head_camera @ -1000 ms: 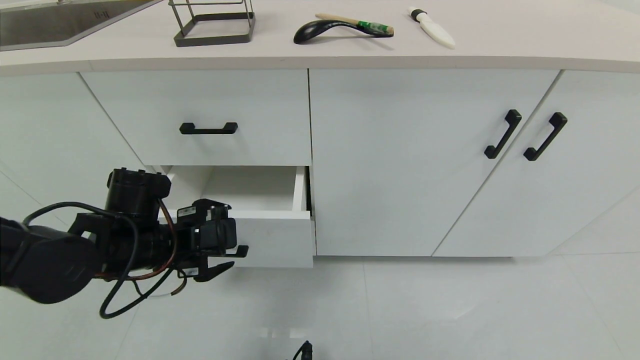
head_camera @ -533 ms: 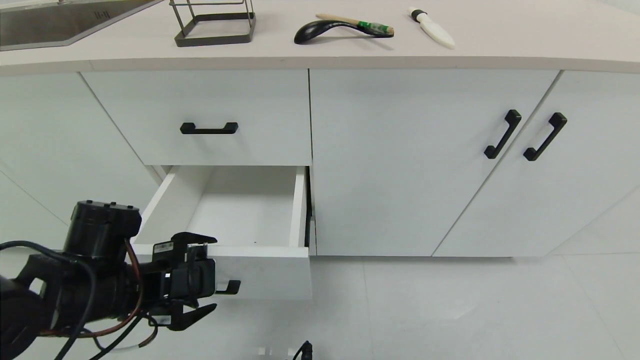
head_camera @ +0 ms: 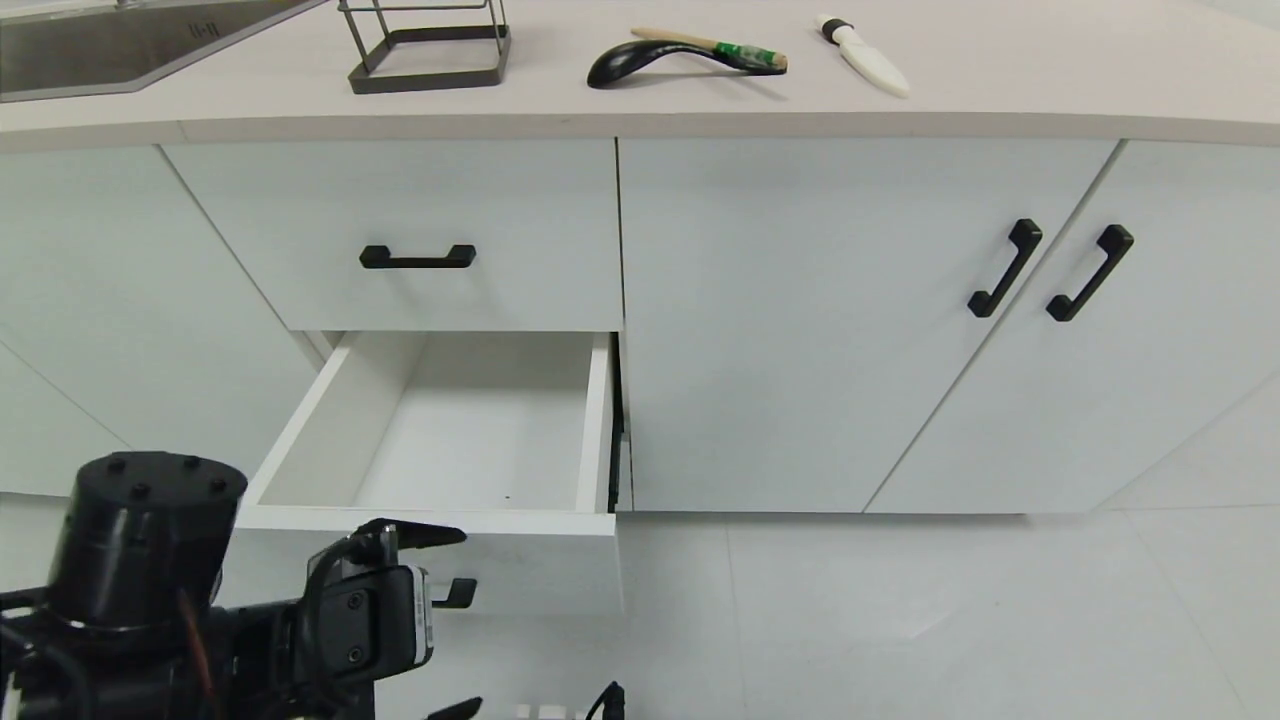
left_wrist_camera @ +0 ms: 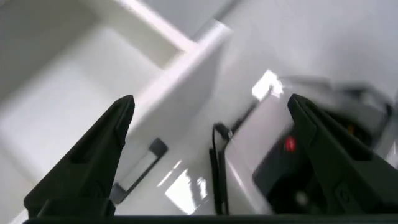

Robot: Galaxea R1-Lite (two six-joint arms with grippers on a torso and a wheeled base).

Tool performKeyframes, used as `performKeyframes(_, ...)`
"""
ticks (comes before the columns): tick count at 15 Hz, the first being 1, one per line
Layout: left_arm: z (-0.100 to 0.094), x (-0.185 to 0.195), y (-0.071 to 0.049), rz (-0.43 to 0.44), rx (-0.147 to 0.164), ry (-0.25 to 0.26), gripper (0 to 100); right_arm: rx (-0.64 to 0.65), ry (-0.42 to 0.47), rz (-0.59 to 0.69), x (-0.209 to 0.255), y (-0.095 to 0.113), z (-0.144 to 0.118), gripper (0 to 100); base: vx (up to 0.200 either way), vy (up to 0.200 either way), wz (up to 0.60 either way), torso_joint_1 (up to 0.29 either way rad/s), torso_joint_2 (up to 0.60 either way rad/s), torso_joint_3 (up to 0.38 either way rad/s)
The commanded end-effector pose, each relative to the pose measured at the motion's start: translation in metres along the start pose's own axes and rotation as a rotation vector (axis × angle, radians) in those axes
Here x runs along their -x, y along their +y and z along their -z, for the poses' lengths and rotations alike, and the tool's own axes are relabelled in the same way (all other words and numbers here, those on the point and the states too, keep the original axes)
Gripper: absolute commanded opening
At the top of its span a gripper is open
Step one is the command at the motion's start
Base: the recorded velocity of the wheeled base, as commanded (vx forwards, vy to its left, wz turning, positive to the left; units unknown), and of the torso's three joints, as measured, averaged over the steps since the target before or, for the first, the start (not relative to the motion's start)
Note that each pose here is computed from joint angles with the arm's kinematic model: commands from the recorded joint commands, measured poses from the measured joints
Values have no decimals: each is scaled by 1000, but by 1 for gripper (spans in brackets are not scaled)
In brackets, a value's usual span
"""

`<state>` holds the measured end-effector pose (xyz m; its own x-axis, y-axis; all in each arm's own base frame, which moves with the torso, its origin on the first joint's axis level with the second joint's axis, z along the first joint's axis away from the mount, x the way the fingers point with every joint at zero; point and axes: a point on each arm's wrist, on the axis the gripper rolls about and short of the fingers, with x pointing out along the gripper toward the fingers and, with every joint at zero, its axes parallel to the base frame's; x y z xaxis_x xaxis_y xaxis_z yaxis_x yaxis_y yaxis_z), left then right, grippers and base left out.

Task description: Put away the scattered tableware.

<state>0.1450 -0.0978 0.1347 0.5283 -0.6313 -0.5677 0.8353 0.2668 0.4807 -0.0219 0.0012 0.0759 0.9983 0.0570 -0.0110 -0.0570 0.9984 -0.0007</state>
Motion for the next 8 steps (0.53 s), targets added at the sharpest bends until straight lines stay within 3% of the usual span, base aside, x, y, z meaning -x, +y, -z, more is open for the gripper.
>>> performKeyframes(1, -25, 29, -10, -37, 150, -163, 100, 0, 1, -1, 0, 0, 0, 0, 0, 0, 0, 0, 0, 0)
performKeyframes(3, -17, 41, 2, -160, 395, -162, 100, 0, 1, -1, 0, 0, 0, 0, 0, 0, 0, 0, 0, 0)
performKeyframes(4, -14, 47, 8, -213, 483, -178, 100, 0, 1, -1, 0, 0, 0, 0, 0, 0, 0, 0, 0, 0)
performKeyframes(5, -11, 59, 22, -330, 627, -245, 100, 0, 1, -1, 0, 0, 0, 0, 0, 0, 0, 0, 0, 0)
performKeyframes(6, -11, 68, 35, -437, 685, -317, 100, 0, 1, -1, 0, 0, 0, 0, 0, 0, 0, 0, 0, 0)
performKeyframes(7, -11, 73, 40, -489, 692, -356, 100, 0, 1, -1, 0, 0, 0, 0, 0, 0, 0, 0, 0, 0)
performKeyframes(8, -14, 92, 42, -600, 665, -473, 100, 0, 1, -1, 0, 0, 0, 0, 0, 0, 0, 0, 0, 0)
